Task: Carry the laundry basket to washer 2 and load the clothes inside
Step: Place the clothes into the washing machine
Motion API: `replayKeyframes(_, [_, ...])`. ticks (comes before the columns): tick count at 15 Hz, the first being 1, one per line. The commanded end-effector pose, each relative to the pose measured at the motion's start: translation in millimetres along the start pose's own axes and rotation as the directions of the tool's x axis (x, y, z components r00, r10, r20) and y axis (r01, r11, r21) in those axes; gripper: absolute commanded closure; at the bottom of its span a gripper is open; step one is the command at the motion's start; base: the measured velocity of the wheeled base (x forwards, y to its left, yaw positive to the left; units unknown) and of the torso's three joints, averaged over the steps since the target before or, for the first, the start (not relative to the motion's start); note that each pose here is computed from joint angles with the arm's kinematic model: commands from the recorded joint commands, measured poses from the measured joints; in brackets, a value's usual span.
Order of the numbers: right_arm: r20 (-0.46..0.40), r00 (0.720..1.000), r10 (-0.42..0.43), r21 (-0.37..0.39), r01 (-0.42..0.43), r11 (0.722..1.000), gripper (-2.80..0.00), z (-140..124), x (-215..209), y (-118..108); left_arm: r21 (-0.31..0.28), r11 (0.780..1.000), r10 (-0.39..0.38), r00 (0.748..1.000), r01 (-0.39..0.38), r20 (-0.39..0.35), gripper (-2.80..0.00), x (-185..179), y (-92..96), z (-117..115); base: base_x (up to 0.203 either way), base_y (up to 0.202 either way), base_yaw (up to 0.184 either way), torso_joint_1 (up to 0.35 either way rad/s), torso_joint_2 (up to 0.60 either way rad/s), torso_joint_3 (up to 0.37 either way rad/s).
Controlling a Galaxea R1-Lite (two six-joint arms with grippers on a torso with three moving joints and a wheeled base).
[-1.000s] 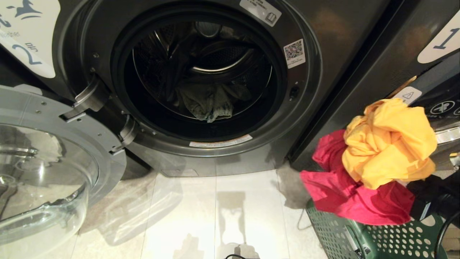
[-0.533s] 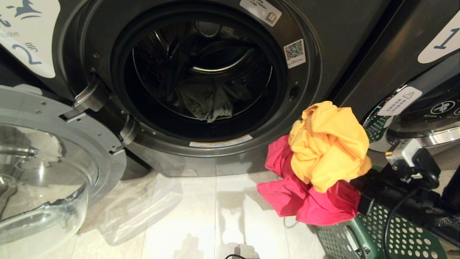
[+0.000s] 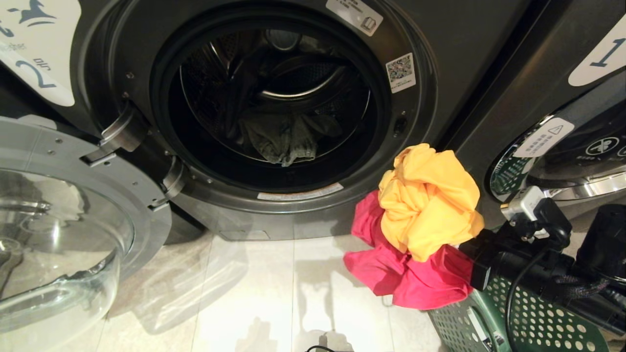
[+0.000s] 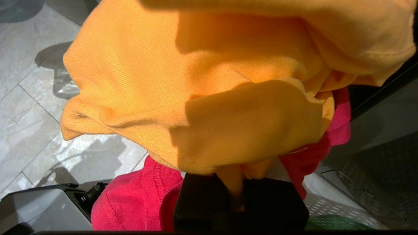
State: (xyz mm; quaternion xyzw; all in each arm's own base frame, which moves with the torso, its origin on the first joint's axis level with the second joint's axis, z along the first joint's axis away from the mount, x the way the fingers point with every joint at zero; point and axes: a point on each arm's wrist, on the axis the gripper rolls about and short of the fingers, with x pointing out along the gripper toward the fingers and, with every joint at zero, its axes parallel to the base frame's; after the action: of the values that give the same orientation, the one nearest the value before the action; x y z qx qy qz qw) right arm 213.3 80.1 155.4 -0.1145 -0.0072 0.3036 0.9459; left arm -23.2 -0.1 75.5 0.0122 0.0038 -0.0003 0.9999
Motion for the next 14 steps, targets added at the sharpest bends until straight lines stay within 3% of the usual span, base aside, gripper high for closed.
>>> replayKeyframes(1, [0.042, 0.999, -0.001, -0.012, 0.002, 1.0, 0.0, 9, -6, 1, 0.0, 1.0, 0.0, 1.0, 0.0, -0.002, 0.0, 0, 0.0, 0, 0.0, 0.0, 0.0, 0.0, 0.0, 0.0])
replayKeyframes(3, [0.056, 0.998, -0.005, -0.018, 0.006, 1.0, 0.0, 13, -9, 1, 0.0, 1.0, 0.0, 1.0, 0.0, -0.002, 0.0, 0, 0.0, 0, -0.004, -0.002, 0.047, 0.003, 0.0, 0.001])
replayKeyframes(9, [0.065, 0.998, -0.018, -0.019, 0.019, 1.0, 0.0, 15, -11, 0, 0.0, 1.0, 0.0, 1.0, 0.0, -0.002, 0.0, 0, 0.0, 0, -0.003, -0.009, 0.172, 0.004, 0.0, 0.002])
replayKeyframes(14, [0.047, 0.993, -0.107, -0.013, 0.107, 0.994, 0.0, 11, -13, -13, 0.0, 1.0, 0.0, 1.0, 0.0, -0.002, 0.0, 0, 0.0, 0, 0.001, -0.007, 0.173, 0.001, 0.0, 0.001])
